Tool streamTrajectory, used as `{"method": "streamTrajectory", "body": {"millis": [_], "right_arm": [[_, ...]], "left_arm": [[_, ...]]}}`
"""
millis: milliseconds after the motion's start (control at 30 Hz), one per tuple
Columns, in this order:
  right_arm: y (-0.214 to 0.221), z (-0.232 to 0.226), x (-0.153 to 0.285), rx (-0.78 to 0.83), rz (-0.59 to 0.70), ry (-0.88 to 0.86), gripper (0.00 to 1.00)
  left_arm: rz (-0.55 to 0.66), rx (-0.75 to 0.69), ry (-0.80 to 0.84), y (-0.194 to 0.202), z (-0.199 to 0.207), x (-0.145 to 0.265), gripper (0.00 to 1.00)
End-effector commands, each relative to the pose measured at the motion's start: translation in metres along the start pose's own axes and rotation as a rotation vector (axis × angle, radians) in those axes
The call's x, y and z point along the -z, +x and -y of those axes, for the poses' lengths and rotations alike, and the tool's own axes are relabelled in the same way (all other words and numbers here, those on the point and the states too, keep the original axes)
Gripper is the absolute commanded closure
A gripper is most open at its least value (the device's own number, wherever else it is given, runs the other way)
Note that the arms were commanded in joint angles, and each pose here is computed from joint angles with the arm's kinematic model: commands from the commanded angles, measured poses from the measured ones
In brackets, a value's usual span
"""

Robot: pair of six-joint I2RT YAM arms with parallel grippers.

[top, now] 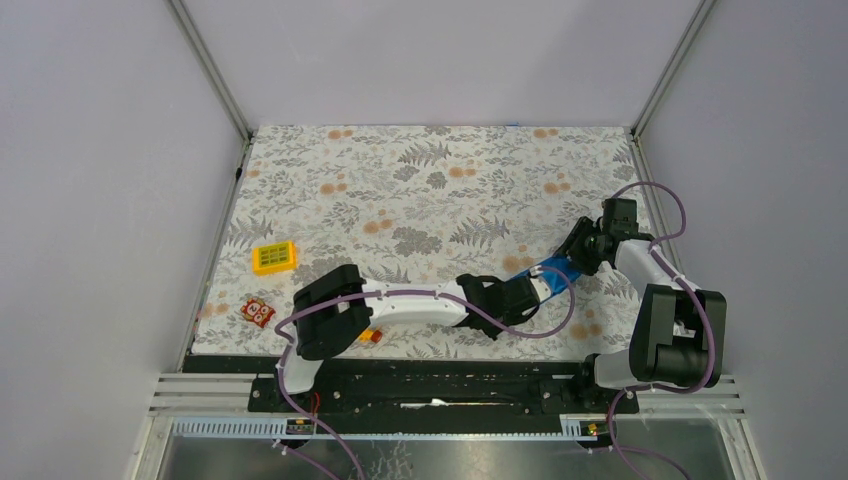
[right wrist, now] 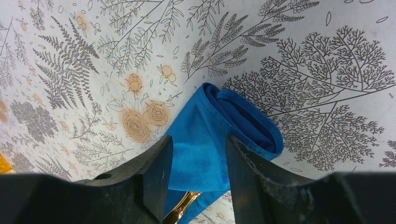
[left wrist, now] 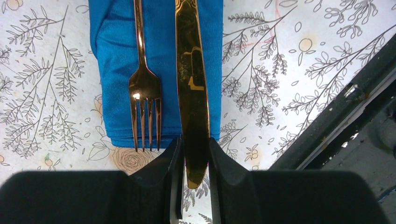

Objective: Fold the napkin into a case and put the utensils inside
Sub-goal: Insert the knife into the folded napkin.

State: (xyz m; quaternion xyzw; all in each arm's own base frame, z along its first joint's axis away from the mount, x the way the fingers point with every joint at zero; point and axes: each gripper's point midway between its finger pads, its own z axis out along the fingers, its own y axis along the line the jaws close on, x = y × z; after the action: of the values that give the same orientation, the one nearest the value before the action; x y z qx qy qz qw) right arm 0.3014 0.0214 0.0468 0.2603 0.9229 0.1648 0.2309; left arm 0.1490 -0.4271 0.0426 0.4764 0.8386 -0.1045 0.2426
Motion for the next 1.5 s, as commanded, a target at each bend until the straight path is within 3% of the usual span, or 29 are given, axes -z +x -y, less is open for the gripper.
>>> {"method": "streamTrajectory", "body": {"millis": [0, 667, 833, 967, 1233, 1367, 1467], "right_arm": [[-0.002, -0.004, -0.002, 0.000, 0.002, -0.020, 0.48], [0.003, -0.006, -0.007, 0.009, -0.022, -0.022, 0.49], [0.001, -0.008, -0.005, 0.018, -0.016, -0.021, 0.49], [-0.006, -0.013, 0.005, 0.046, 0.012, -0.013, 0.48], [-0.031, -0.043, 0.057, 0.147, 0.129, 0.015, 0.28], [-0.038, -0.069, 0.100, 0.217, 0.172, -0.031, 0.16], [-0.040, -0.105, 0.150, 0.276, 0.251, -0.167, 0.08]], "left_arm": [[0.133, 0.046, -0.007, -0.039, -0.002, 0.001, 1.00], [0.175, 0.006, 0.008, -0.065, -0.004, -0.017, 1.00], [0.148, 0.002, 0.004, -0.057, -0.005, -0.023, 0.91], [0.149, 0.005, 0.027, -0.057, -0.002, -0.015, 0.69], [0.228, 0.056, 0.124, -0.079, 0.004, 0.037, 0.56], [0.319, 0.114, 0.169, -0.097, -0.013, 0.090, 0.53], [0.412, 0.201, 0.247, -0.109, -0.040, 0.145, 0.52]]}}
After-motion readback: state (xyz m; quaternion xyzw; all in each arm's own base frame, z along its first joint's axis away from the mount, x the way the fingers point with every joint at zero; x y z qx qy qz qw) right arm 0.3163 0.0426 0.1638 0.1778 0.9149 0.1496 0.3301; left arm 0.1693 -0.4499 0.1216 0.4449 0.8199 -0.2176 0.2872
